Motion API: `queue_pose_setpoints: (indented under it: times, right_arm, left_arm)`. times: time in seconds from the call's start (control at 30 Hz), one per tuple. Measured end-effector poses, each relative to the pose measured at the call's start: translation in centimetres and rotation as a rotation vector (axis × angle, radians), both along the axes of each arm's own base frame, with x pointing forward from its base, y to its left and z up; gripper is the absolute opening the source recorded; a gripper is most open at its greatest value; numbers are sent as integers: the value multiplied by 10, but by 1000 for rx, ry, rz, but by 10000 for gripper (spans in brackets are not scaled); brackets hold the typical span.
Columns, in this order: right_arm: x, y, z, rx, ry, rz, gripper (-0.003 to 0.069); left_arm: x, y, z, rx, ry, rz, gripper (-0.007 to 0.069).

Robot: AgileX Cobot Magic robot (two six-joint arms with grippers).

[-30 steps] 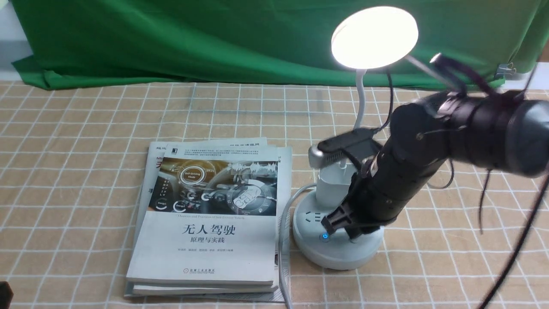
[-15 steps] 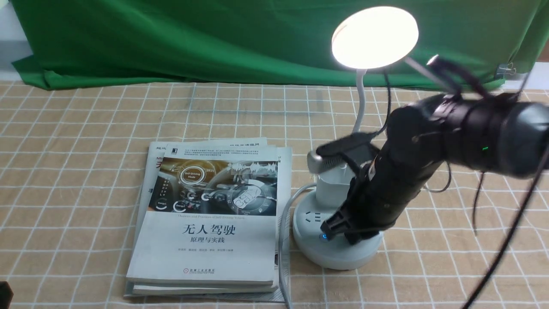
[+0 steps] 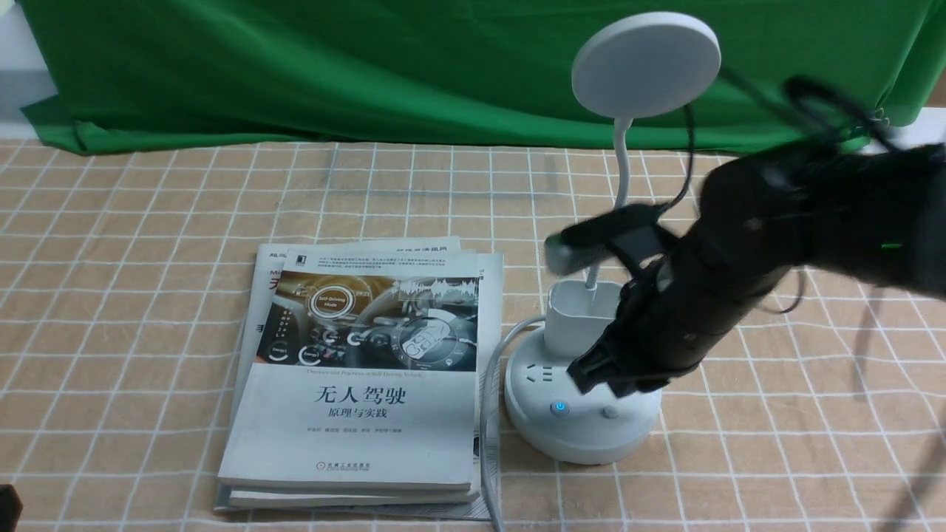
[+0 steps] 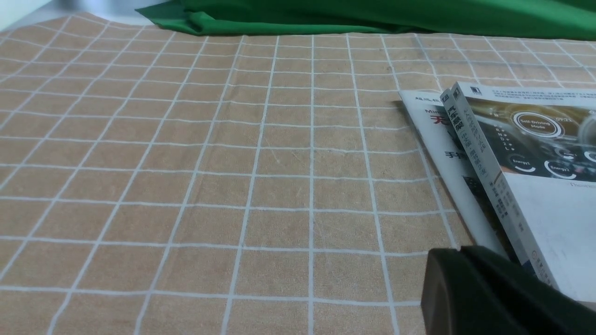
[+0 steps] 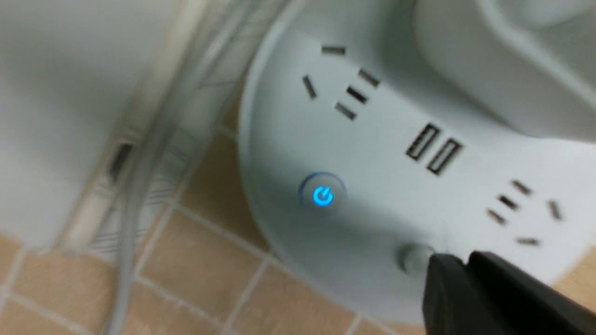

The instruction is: Turn off the desk lamp on the light coffee tablecloth by hand.

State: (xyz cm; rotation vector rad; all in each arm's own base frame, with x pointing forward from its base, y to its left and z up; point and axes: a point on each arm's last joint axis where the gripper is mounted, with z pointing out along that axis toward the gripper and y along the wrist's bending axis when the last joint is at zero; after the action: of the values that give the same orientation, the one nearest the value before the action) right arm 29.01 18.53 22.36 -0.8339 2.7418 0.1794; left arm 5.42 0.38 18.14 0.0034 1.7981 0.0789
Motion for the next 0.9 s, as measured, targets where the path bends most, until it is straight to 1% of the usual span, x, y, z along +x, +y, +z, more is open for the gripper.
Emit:
queue_pose_setpoints:
  times: [0.1,0.2,0.27,0.43,0.5,0.53,0.57,0.73,0.9]
  right_arm:
    - [-23,-14,21,29,-41,-11,61]
    - [-50,-31,32,53,-73,-24,63]
    - [-75,-47,42,96,-134,-37,65]
    - [-113,-71,55,175,-240,-63,73]
    - [-128,-80,63,222,-279,-96,80]
    - [-129,-81,63,225,-283,-96,80]
    - [-139,-87,73,262,-327,-104,84]
    - [-156,-98,96,352,-449,-111,94]
    - [-169,-107,107,383,-523,-106,97]
  left_arm:
    - [0,0,0,0,0,0,4]
    - [0,0,0,0,0,0,4]
    - [0,0,0,1,0,0,4]
    - [0,0,0,0,0,0,4]
    - [0,0,0,0,0,0,4]
    - [0,0,0,0,0,0,4]
    - [0,0,0,0,0,0,4]
    - [0,0,0,0,0,0,4]
    - [0,0,0,0,0,0,4]
